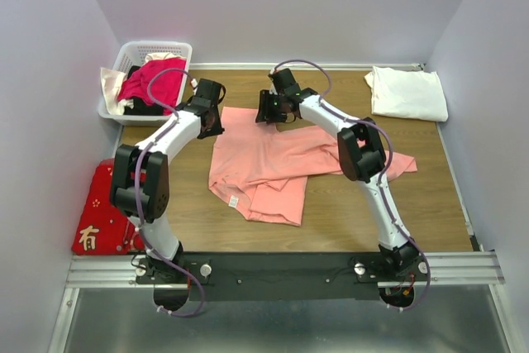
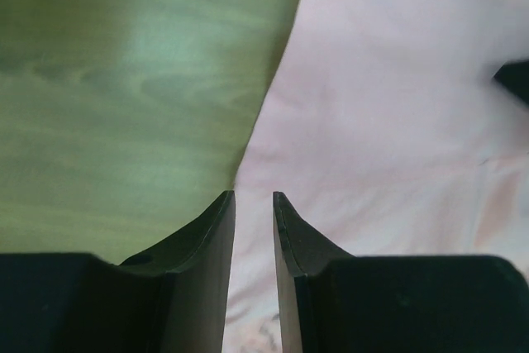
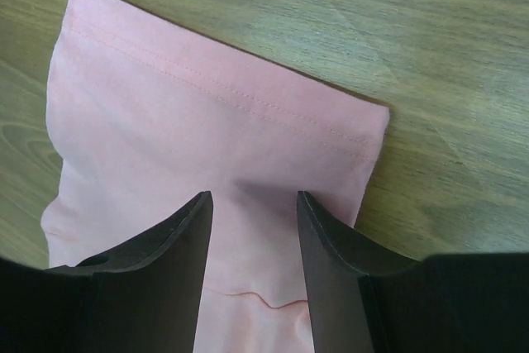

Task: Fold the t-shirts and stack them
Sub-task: Flatten the tshirt out

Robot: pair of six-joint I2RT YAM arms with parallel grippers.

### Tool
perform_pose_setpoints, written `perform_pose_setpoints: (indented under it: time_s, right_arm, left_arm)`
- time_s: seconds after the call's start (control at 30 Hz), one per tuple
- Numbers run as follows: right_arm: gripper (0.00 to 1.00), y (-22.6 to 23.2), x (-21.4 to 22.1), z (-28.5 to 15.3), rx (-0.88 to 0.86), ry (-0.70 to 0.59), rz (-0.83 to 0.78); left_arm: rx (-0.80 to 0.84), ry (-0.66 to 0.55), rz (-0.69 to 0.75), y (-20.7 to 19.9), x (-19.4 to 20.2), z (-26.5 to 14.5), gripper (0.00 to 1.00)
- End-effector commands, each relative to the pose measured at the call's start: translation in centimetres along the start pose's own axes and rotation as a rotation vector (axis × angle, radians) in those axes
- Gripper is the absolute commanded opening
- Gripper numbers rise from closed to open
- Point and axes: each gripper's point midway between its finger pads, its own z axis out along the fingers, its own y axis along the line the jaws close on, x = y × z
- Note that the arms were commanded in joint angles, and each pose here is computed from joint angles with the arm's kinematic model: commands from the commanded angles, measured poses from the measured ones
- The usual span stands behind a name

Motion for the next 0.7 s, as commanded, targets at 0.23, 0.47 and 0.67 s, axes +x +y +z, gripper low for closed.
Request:
perform_pose_setpoints:
  time_s: [0.23, 0.47, 0.67]
  right_arm:
    - [0.54, -0.3, 1.3, -2.1, 0.018, 0.049, -0.065]
    - [0.55, 0.9, -0.2, -4.9, 0.003, 0.006, -0.084]
    - [0.56, 1.5, -0.4, -5.6, -0.015, 0.003, -0.082]
  left_arm:
    - [0.084, -0.143, 0.016, -5.9, -9.5, 7.1, 0.37]
    - [0.036, -0.152, 0.016, -6.9, -12.3, 10.1, 0.38]
    - [-0.008, -0.101, 0.029, -6.4, -11.4, 11.5, 0.38]
